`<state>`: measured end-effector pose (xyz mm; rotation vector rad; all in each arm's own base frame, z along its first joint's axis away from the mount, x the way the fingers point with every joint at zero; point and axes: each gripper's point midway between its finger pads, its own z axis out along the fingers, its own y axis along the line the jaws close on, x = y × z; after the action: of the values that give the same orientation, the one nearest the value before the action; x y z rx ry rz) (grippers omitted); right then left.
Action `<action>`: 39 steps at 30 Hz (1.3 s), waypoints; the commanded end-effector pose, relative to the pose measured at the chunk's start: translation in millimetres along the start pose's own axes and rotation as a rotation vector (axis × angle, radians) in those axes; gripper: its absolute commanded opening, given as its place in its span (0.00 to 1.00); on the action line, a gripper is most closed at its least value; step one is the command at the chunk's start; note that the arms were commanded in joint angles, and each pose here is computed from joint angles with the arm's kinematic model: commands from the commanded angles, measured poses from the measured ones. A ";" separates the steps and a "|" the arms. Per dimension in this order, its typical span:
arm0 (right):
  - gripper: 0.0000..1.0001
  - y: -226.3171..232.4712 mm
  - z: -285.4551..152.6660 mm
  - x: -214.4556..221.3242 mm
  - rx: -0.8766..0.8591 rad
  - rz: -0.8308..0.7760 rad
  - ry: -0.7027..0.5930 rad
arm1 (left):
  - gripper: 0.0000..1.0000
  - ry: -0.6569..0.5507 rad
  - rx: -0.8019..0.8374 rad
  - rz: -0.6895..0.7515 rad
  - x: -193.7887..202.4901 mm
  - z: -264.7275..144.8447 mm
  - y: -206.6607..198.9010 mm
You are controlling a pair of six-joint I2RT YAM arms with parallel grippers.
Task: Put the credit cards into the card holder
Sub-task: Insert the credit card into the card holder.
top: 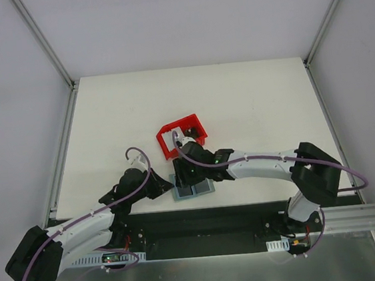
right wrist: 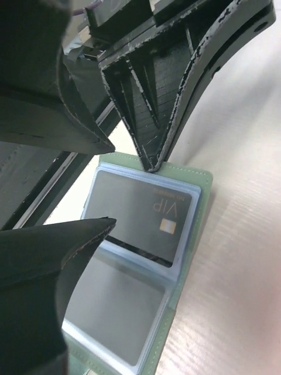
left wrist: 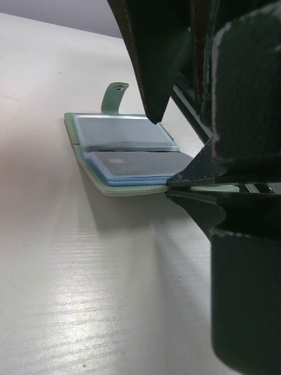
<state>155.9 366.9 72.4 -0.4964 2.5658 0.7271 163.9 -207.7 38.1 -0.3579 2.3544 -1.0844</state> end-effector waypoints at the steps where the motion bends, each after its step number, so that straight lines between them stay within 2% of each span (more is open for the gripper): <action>1: 0.50 -2.4 8.0 -3.9 0.064 -0.050 0.000 | 0.00 -0.012 0.037 -0.010 -2.2 -1.2 -8.1; 19: 0.52 4.6 22.2 0.8 0.085 -0.091 0.038 | 0.00 -0.016 0.047 -0.015 -2.9 -1.1 -10.1; 28: 0.52 -9.2 25.9 4.7 0.181 -0.118 0.068 | 0.00 -0.016 0.050 -0.013 -2.8 -1.5 -10.5; 39: 0.48 -14.3 15.0 -2.1 0.256 -0.165 0.044 | 0.00 -0.018 0.048 -0.015 -2.7 -1.5 -9.3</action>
<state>161.4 368.5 41.0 -0.6215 2.6110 0.4017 163.9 -208.4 40.6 -0.3822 2.3459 -1.1024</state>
